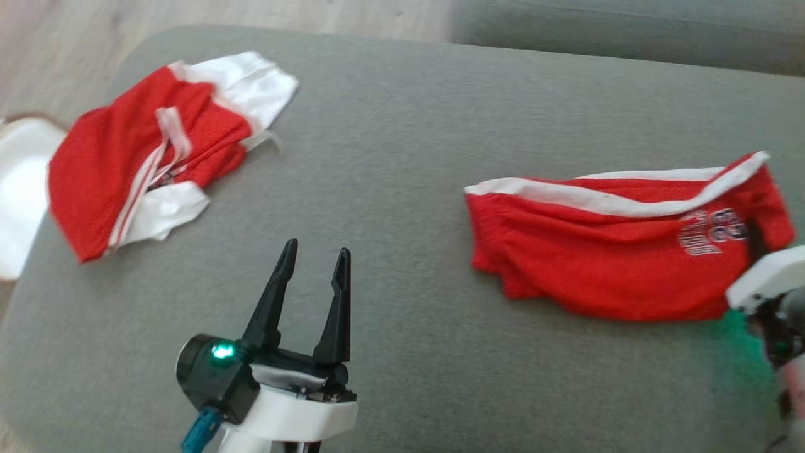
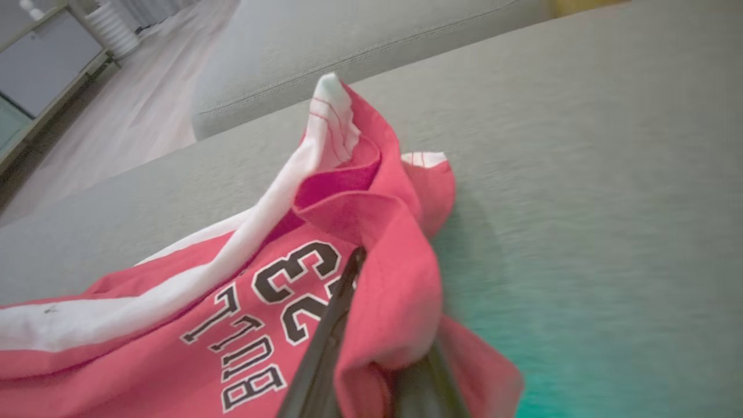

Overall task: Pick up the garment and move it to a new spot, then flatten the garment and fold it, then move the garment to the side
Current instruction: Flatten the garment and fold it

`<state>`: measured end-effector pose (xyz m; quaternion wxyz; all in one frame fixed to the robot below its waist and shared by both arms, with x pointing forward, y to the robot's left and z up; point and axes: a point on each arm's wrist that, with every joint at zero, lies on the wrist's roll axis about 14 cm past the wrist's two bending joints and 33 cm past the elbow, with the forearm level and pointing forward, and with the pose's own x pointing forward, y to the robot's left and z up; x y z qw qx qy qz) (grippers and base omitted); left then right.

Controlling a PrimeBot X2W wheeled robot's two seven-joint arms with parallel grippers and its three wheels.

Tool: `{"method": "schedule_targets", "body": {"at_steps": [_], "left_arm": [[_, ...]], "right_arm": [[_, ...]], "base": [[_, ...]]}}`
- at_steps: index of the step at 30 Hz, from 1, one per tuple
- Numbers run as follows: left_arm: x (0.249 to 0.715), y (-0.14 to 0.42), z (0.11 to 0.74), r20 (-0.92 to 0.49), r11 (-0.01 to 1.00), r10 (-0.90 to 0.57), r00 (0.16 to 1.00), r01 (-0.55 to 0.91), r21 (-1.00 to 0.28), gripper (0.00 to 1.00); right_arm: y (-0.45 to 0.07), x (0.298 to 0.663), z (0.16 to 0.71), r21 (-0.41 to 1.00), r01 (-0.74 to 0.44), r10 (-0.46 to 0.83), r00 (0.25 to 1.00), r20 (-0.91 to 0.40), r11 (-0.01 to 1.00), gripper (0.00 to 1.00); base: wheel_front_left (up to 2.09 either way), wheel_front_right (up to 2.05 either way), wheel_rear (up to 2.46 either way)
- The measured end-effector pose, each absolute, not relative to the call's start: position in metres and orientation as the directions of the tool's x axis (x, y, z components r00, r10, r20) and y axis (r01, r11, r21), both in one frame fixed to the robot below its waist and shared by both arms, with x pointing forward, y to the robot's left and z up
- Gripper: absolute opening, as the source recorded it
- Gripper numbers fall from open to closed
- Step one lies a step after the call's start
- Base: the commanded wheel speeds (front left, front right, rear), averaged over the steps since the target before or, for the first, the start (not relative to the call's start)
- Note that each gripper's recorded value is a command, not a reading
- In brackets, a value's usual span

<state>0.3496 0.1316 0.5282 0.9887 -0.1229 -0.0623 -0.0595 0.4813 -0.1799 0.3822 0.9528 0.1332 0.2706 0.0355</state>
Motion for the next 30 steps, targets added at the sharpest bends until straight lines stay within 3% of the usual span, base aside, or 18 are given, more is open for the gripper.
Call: {"method": "schedule_targets", "body": {"at_steps": [7, 13, 22, 30], "left_arm": [[0.359, 0.106, 0.530, 0.153, 0.944, -0.191, 0.970, 0.224, -0.243, 1.00], [0.360, 0.093, 0.528, 0.150, 0.932, -0.237, 0.960, 0.268, -0.246, 1.00], [0.350, 0.099, 0.532, 0.161, 0.937, -0.223, 0.961, 0.257, -0.238, 1.00], [0.333, 0.114, 0.530, 0.154, 0.949, -0.168, 0.974, 0.202, -0.243, 1.00]], "right_arm": [[-0.263, 0.460, 0.398, 0.185, 0.132, -0.028, 0.878, -0.477, 0.974, 0.00], [-0.271, 0.454, 0.411, 0.198, 0.146, -0.051, 0.907, -0.418, 0.969, 0.00], [-0.179, 0.479, 0.476, 0.416, -0.064, 0.161, 0.966, -0.201, 0.907, 0.00], [-0.068, 0.446, 0.474, 0.485, -0.283, 0.420, 0.885, -0.200, 0.827, 0.00]], "base": [[0.00, 0.00, 0.00], [0.00, 0.00, 0.00], [0.00, 0.00, 0.00], [0.00, 0.00, 0.00]]}}
